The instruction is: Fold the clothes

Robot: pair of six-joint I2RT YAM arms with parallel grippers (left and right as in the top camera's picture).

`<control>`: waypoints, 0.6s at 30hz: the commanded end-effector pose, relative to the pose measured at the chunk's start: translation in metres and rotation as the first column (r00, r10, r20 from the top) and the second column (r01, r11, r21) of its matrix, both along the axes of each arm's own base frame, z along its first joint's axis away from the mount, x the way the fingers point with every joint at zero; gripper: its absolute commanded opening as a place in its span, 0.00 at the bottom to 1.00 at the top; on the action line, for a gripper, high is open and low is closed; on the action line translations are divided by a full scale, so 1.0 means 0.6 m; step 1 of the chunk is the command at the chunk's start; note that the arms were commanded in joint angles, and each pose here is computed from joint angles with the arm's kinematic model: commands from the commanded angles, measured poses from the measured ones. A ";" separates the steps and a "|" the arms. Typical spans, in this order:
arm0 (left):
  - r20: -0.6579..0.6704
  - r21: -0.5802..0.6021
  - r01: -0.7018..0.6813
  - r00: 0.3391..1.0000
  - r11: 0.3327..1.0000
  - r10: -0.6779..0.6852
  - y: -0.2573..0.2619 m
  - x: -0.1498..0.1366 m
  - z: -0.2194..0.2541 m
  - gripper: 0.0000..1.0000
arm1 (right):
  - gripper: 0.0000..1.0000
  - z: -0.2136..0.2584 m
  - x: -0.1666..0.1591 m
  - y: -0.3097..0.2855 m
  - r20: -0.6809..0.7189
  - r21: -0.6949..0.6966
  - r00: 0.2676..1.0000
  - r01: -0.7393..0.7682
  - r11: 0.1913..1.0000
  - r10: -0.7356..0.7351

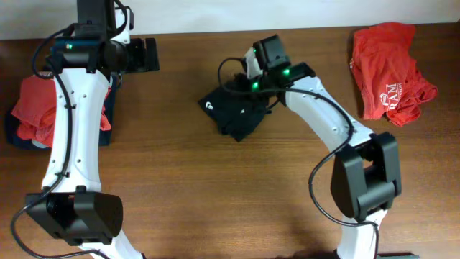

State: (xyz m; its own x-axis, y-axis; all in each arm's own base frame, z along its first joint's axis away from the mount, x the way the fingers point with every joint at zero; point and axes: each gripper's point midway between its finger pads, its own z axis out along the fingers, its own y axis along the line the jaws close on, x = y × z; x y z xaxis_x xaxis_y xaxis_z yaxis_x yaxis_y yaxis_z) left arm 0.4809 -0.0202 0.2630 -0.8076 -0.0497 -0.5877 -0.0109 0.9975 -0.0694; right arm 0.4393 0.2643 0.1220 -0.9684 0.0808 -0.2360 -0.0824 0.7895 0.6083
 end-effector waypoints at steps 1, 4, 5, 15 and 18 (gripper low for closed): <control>0.000 0.051 -0.028 1.000 0.998 0.028 0.028 0.006 -0.007 0.99 | 0.29 -0.054 -0.012 0.017 -0.030 -0.048 0.998 -0.052 0.997 0.051; 0.004 0.049 -0.054 0.999 0.997 0.054 0.047 0.007 -0.006 0.99 | 0.29 -0.089 -0.016 0.025 -0.053 -0.070 0.996 -0.072 0.995 0.068; 0.004 0.049 -0.060 0.998 0.997 0.060 0.052 0.007 -0.006 0.99 | 0.29 -0.100 -0.017 0.023 -0.059 -0.084 0.996 -0.072 0.994 0.067; -0.006 0.050 -0.082 0.997 0.995 0.083 0.070 0.003 -0.009 0.99 | 0.31 -0.146 -0.046 0.010 -0.149 -0.143 0.985 -0.111 0.983 0.089; -0.008 0.050 -0.082 0.997 0.995 0.083 0.070 0.002 -0.009 0.99 | 0.32 -0.158 -0.073 -0.009 -0.201 -0.194 0.972 -0.157 0.968 0.118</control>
State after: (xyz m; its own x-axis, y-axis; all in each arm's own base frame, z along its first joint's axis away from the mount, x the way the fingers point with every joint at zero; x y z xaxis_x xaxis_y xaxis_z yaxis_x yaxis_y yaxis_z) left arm 0.4823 0.0205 0.2640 -0.7964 -0.1026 -0.5960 -0.1015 0.9942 -0.0356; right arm 0.4030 0.2658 0.0363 -0.9980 -0.0342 -0.0524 -0.0556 0.8702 0.4895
